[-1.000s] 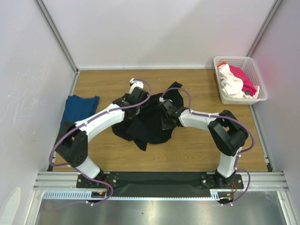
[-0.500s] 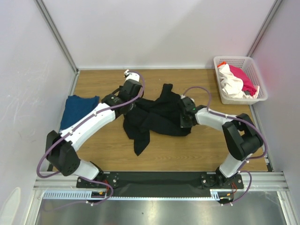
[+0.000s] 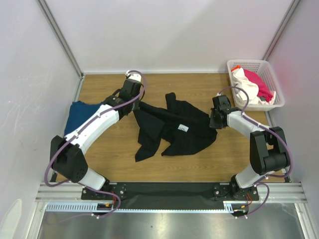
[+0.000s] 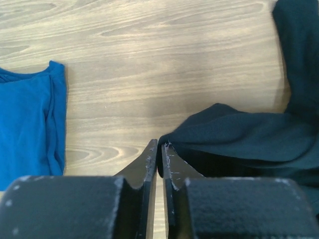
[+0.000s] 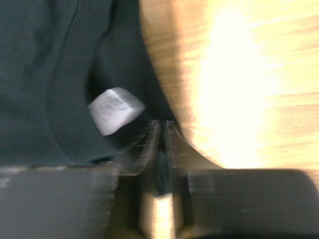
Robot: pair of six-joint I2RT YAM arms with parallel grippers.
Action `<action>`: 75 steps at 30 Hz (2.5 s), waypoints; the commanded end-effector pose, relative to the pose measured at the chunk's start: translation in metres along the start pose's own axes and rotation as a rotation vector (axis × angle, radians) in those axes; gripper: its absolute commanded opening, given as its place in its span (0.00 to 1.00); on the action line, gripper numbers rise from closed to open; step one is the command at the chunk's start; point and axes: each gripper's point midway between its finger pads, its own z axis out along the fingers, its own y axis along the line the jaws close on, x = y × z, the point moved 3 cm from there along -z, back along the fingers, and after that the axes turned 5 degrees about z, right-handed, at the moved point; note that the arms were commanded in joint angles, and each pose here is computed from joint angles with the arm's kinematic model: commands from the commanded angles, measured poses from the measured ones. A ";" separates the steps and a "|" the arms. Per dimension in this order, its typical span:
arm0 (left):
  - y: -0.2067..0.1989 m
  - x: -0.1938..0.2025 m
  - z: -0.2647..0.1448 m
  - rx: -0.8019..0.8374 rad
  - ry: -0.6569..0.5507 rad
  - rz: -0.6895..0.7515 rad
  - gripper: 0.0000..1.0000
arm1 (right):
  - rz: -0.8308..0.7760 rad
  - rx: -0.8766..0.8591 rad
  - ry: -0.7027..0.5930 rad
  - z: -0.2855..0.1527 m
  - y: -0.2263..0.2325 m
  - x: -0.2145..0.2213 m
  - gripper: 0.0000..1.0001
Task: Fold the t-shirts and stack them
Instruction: Flatten the tshirt out
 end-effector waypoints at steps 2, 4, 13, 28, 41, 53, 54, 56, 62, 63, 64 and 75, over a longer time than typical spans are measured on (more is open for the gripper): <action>0.001 -0.026 0.008 0.034 -0.064 -0.026 0.16 | -0.083 -0.149 -0.060 -0.040 0.037 -0.024 0.39; -0.006 -0.026 0.019 0.052 -0.063 -0.038 0.16 | -0.117 -0.196 -0.089 -0.063 0.054 -0.026 0.62; -0.013 -0.018 0.026 0.039 0.002 -0.063 0.39 | -0.250 -0.514 -0.074 -0.109 0.154 0.012 0.68; -0.106 0.100 -0.051 0.010 -0.008 -0.003 0.95 | -0.261 -0.338 0.032 -0.052 0.147 0.060 0.68; -0.149 0.095 -0.002 -0.093 -0.054 0.132 0.74 | -0.067 -0.277 -0.073 -0.068 0.073 0.015 0.69; -0.150 0.107 0.022 -0.102 -0.004 0.133 0.64 | -0.059 -0.279 -0.077 -0.068 0.068 0.011 0.69; -0.151 0.107 0.023 -0.096 -0.009 0.133 0.63 | -0.059 -0.280 -0.077 -0.068 0.068 0.011 0.69; -0.150 0.111 0.026 -0.103 -0.001 0.134 0.60 | -0.055 -0.279 -0.077 -0.066 0.069 0.010 0.69; -0.145 0.118 0.037 -0.114 0.017 0.124 0.45 | -0.051 -0.276 -0.073 -0.066 0.069 0.010 0.69; -0.146 0.119 0.038 -0.106 0.025 0.124 0.45 | -0.051 -0.275 -0.072 -0.065 0.069 0.010 0.69; -0.145 0.121 0.038 -0.108 0.028 0.129 0.45 | -0.052 -0.274 -0.070 -0.065 0.068 0.010 0.69; -0.153 0.131 0.040 -0.053 0.058 0.126 0.73 | -0.046 -0.272 -0.066 -0.062 0.069 0.011 0.69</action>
